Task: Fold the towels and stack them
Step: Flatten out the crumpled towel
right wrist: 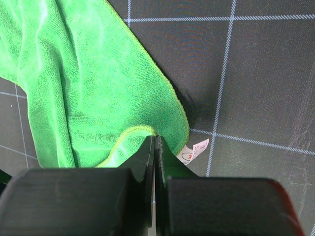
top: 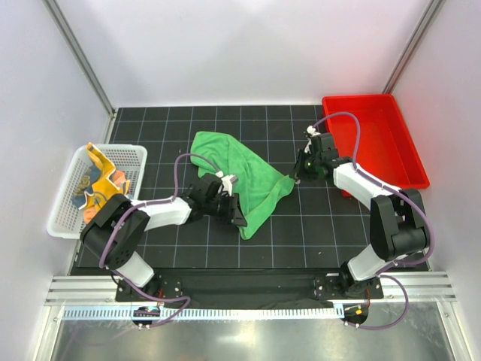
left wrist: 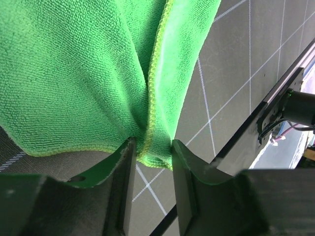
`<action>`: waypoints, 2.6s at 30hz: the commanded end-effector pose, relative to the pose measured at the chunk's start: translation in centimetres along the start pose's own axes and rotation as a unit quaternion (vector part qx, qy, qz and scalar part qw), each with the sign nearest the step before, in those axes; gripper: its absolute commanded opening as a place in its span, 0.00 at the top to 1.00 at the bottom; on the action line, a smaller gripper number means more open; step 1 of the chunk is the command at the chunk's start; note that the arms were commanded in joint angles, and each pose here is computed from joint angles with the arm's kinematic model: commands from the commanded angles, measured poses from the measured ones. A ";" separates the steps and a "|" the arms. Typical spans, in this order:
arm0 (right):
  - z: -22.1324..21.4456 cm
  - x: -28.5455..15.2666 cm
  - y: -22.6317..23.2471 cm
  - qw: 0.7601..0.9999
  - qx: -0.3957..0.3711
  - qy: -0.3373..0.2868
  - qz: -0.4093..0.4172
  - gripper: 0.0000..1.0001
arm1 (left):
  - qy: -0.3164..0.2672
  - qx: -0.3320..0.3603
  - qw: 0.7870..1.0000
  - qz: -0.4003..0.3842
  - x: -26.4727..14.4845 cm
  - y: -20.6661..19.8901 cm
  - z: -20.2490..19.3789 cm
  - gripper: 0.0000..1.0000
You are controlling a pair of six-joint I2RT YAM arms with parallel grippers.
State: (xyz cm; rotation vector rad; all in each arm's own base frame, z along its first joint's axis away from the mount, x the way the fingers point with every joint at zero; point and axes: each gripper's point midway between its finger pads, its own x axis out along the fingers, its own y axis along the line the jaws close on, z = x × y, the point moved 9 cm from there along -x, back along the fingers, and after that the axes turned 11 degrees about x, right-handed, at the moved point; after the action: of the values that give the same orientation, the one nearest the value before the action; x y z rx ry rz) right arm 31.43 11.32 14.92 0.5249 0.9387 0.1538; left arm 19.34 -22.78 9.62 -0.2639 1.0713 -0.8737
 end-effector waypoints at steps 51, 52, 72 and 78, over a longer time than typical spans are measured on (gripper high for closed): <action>5.7 -39.2 13.6 0.834 -0.105 -0.460 0.287 0.99 | -0.369 0.264 0.888 0.078 -33.2 -21.5 16.3 1.00; 6.0 -37.7 13.4 0.844 -0.104 -0.453 0.268 0.99 | -0.364 0.260 0.890 0.094 -32.4 -21.0 16.8 1.00; 7.9 -27.5 13.5 0.894 -0.174 -0.358 0.206 0.99 | -0.342 0.272 0.881 0.182 -28.9 -15.3 22.1 1.00; 2.3 -33.1 11.4 0.866 -0.189 -0.362 0.289 0.99 | -0.372 0.308 0.871 0.090 -32.9 -18.1 15.7 1.00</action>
State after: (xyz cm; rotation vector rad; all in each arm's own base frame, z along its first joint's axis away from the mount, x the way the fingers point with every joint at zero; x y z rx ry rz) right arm 18.13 9.15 45.42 0.4240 0.0146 0.5108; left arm 19.96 -13.91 48.44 0.0673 0.1504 -0.6736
